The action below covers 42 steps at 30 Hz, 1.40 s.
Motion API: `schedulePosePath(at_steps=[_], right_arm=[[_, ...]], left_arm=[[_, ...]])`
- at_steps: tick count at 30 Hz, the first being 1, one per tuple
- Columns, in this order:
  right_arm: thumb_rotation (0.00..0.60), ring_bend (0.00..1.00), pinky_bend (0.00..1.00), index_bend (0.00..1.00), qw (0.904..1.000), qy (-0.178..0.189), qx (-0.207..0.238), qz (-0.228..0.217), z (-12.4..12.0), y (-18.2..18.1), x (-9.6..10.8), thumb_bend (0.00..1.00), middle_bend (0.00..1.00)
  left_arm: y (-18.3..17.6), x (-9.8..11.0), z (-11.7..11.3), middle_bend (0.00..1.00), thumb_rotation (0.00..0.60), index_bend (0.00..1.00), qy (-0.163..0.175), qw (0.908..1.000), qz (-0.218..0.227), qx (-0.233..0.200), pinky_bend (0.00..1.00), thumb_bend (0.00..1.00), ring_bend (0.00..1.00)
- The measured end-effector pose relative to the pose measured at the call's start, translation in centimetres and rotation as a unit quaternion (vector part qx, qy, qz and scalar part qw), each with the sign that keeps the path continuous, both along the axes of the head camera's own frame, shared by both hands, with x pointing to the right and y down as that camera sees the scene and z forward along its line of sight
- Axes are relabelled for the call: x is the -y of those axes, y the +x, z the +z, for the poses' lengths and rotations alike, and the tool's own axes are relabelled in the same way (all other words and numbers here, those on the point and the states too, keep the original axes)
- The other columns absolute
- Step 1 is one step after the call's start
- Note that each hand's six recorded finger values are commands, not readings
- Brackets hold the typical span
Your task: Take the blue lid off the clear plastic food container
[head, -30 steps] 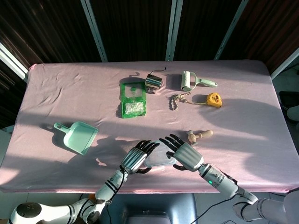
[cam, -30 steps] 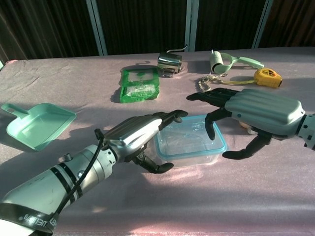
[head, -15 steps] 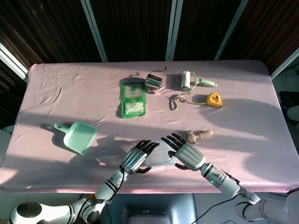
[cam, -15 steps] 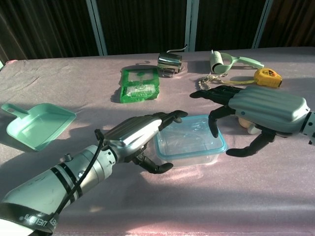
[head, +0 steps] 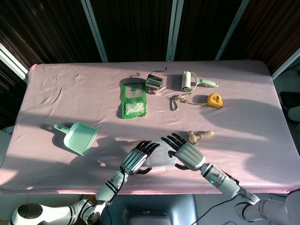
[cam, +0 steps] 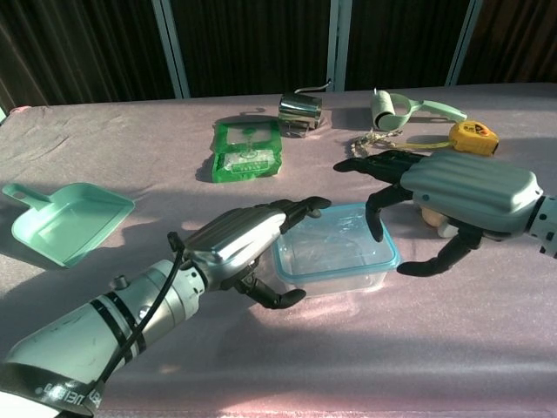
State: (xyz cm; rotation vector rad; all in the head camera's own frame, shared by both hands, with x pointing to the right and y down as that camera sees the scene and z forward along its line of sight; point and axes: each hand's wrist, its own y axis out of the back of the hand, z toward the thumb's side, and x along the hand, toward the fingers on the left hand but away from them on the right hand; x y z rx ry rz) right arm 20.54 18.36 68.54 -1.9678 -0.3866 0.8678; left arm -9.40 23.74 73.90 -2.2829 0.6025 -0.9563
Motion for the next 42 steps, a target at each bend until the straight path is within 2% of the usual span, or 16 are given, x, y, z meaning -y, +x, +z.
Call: schedulePosePath(at_steps=[13,20,31,42], right_arm=[[0.600,0.00,0.00,0.63,0.9999,0.006,0.008,0.005,-0.4,-0.7,0.5,0.38,0.03],[0.600,0.00,0.00,0.63,1.0000,0.004,0.000,-0.001,0.2,-0.7,0.1,0.39,0.03],[0.600,0.00,0.00,0.63,0.9994,0.019,0.023,0.016,-0.3,-0.9,0.8,0.44,0.05],[0.600,0.00,0.00,0.63,0.9988,0.027,0.033,0.023,-0.8,-0.9,1.1,0.44,0.05]], left_arm=[[0.2,-0.4,-0.1,0.45,0.600,0.00,0.010,0.9999,0.011,0.000,0.30,0.29,0.39],[0.0,-0.4,-0.1,0.45,0.600,0.00,0.011,0.9999,0.010,0.000,0.30,0.29,0.39],[0.0,-0.5,0.0,0.45,0.600,0.00,0.011,0.9998,0.015,0.001,0.30,0.29,0.39],[0.0,-0.8,0.2,0.45,0.600,0.00,0.011,0.9997,0.020,0.004,0.31,0.29,0.39]])
